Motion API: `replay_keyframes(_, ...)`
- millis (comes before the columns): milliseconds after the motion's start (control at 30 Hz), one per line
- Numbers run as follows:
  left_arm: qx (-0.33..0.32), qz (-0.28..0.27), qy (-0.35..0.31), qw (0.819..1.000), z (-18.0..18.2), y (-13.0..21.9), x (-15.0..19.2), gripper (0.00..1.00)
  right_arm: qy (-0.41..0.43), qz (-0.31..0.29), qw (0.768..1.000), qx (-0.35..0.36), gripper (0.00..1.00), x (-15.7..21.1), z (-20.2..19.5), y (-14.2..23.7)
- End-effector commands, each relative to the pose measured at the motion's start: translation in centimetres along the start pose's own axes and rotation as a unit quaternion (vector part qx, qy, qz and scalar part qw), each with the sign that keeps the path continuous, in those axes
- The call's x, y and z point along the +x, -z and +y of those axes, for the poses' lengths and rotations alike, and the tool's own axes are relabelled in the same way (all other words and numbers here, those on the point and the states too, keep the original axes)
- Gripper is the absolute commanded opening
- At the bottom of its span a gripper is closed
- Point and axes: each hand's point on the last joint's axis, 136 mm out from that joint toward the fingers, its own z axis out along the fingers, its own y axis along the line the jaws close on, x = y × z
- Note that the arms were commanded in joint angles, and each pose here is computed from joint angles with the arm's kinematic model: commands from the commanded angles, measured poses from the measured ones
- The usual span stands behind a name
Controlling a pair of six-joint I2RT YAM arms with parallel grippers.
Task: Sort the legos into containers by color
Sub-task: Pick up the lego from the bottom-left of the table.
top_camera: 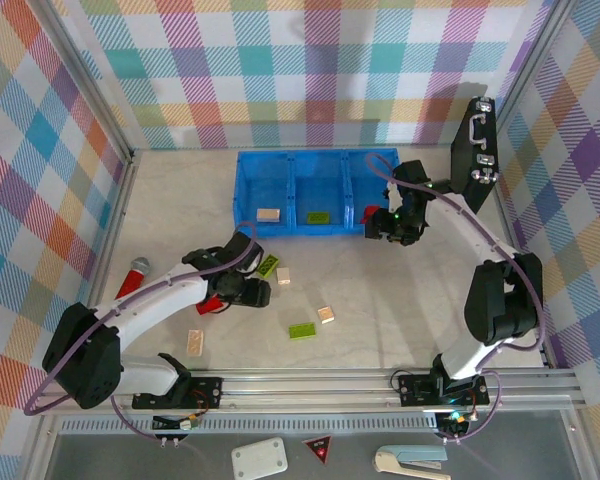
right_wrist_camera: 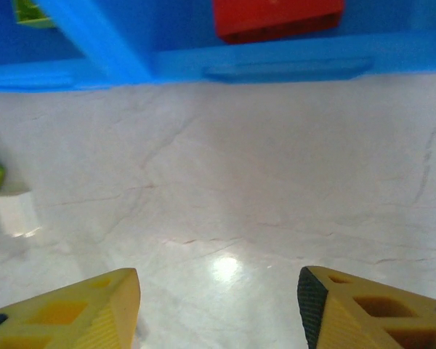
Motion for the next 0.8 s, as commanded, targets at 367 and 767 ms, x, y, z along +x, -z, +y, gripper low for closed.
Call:
replay_keyframes(367, 0.155, -0.066, -0.240, 0.956, -9.1, 5.4, -3.9, 0.51, -0.054, 0.089, 0.961, -0.255, 0.53, 5.9, 9.7, 2.9)
replay_keyframes(767, 0.251, -0.095, -0.347, 0.899, -12.9, 9.6, -3.7, 0.51, -0.053, 0.143, 0.928, -0.341, 0.53, 9.3, 14.9, 4.5)
